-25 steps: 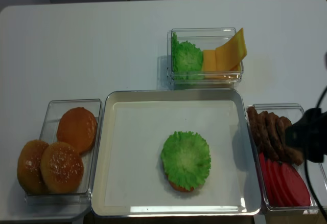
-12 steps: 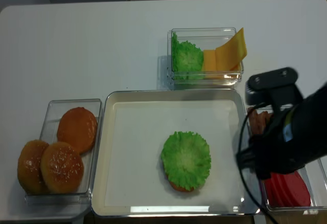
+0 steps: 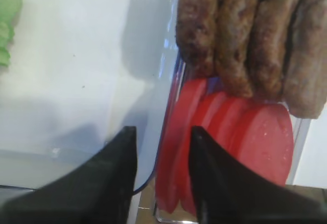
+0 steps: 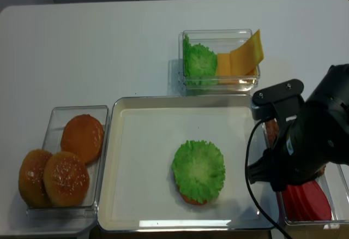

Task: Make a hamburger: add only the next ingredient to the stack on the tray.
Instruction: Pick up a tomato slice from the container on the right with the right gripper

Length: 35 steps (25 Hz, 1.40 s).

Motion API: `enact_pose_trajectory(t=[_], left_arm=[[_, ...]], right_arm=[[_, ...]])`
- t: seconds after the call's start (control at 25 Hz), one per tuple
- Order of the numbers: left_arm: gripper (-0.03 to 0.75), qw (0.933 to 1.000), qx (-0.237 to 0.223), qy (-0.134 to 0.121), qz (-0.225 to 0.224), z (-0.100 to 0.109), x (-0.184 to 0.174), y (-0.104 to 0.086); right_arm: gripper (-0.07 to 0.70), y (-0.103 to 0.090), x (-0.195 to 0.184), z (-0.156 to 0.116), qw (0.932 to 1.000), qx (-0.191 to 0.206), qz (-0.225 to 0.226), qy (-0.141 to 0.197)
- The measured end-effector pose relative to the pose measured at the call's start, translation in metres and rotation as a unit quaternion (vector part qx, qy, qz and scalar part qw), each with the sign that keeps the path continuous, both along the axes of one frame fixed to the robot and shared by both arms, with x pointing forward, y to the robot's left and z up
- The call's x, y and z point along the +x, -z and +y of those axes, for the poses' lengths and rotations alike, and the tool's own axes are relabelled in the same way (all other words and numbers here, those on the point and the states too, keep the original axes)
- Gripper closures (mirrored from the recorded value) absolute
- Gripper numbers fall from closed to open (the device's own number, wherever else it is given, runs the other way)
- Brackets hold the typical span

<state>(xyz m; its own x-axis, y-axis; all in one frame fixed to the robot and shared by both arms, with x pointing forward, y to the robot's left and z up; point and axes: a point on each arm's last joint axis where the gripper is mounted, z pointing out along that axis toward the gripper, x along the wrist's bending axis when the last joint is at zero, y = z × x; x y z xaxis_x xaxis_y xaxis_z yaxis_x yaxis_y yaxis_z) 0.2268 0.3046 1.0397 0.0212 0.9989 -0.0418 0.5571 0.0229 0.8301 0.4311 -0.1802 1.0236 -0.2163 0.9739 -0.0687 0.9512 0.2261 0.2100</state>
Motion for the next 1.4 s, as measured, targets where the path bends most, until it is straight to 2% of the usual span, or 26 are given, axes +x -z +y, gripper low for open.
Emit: enact_pose_trajectory(t=[0.16,0.6,0.92,1.28,1.4], left_arm=[[0.356,1.0,0.0,0.0,0.0,0.0,0.0,0.0],[0.356,1.0,0.0,0.0,0.0,0.0,0.0,0.0],[0.356,1.0,0.0,0.0,0.0,0.0,0.0,0.0],[0.356,1.0,0.0,0.0,0.0,0.0,0.0,0.0],[0.356,1.0,0.0,0.0,0.0,0.0,0.0,0.0]], right_arm=[[0.394,0.0,0.001,-0.001,1.0,-0.008,-0.005,0.0],[0.405,0.012,0.006,0.002,0.9995,-0.025,0.018,0.004],[0.541,0.01,0.005,0.0,0.9995,-0.029,0.013,0.002],[0.552,0.008,0.004,-0.001,0.9996,-0.027,0.011,0.003],[0.552,0.001,0.001,-0.003,0.9998,-0.02,0.001,0.004]])
